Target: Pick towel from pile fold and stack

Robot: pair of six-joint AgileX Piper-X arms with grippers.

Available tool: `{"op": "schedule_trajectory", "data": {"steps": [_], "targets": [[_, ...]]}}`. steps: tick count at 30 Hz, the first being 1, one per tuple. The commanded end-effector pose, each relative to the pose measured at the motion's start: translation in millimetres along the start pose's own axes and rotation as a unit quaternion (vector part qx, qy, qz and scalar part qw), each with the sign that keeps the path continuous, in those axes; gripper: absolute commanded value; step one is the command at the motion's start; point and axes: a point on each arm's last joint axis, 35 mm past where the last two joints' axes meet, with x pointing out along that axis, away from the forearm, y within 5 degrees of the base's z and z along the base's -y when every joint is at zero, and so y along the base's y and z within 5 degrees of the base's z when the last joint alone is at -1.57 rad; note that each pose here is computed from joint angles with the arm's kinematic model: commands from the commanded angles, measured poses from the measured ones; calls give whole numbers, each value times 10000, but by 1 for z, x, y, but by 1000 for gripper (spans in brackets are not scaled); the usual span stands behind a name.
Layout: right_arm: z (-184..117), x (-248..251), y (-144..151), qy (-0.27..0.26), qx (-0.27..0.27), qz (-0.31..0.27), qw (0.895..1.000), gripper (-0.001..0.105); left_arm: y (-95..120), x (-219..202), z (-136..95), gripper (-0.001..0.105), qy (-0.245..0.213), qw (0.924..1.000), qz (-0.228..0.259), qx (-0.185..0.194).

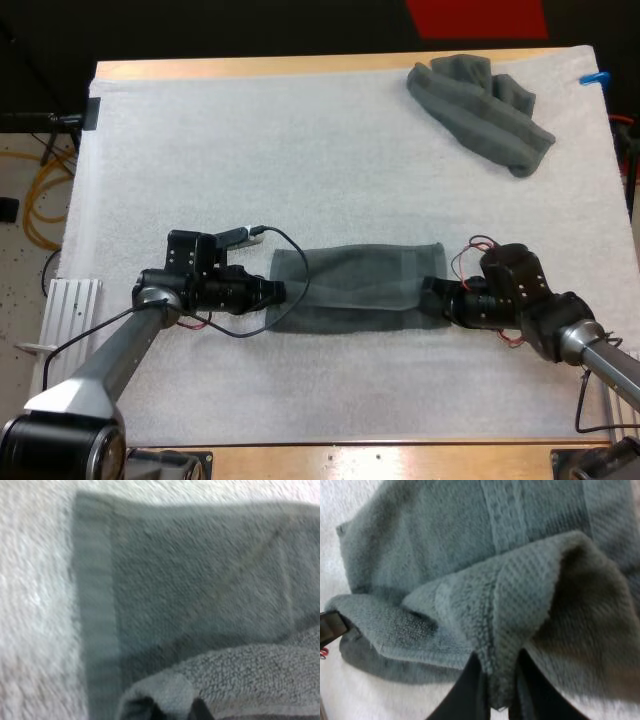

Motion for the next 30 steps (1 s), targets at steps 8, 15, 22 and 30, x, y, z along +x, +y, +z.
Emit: {"op": "schedule_trajectory", "data": {"steps": [8, 15, 22, 30], "targets": [[10, 1, -1, -561, -117, -370, 9977, 0, -5, -2, 12, 0, -482, 9979, -194, 384], [15, 1, 3, -749, -228, -216, 9967, 11, -5, -2, 13, 23, -516, 9970, -200, 548], [28, -2, 14, -1341, -598, 253, 9888, 76, -8, -5, 16, 38, -644, 9946, -139, 799], [44, -13, 32, -1816, -1694, 391, 9679, 79, -53, -54, 30, 38, -1566, 9697, 60, 1874]]}}
